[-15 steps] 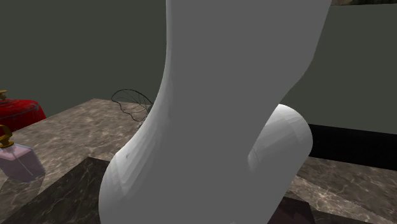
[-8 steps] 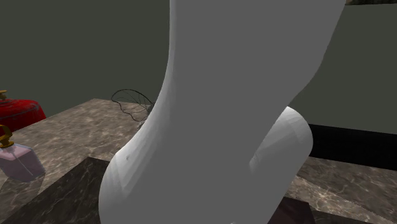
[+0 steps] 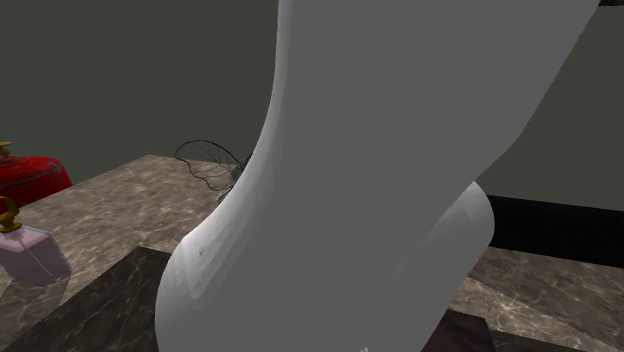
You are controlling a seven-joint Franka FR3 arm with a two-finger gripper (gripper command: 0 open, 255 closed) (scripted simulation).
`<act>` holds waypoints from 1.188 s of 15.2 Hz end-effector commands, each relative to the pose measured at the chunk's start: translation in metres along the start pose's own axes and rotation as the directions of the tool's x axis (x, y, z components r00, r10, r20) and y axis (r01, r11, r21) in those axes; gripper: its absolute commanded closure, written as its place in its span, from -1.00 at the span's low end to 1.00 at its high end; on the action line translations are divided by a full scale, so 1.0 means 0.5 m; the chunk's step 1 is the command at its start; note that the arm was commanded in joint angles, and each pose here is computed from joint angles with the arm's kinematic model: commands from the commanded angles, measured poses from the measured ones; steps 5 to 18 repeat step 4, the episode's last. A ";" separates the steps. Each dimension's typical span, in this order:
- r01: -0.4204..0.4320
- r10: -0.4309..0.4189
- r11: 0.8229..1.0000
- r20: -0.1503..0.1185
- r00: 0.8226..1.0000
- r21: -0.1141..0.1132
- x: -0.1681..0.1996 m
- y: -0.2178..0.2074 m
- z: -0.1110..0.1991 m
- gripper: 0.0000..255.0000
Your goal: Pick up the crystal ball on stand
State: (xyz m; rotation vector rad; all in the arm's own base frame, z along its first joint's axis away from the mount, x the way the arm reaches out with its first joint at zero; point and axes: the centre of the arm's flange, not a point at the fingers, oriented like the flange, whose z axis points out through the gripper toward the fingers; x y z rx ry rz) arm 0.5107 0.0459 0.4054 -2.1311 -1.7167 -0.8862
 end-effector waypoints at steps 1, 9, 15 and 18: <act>0.000 0.000 1.000 0.000 1.000 -0.001 0.013 0.002 -0.018 1.00; 0.000 0.000 1.000 0.000 1.000 -0.001 0.020 0.004 -0.027 1.00; 0.000 0.000 1.000 0.000 1.000 -0.001 0.020 0.004 -0.027 1.00; 0.000 0.000 1.000 0.000 1.000 -0.001 0.020 0.004 -0.027 1.00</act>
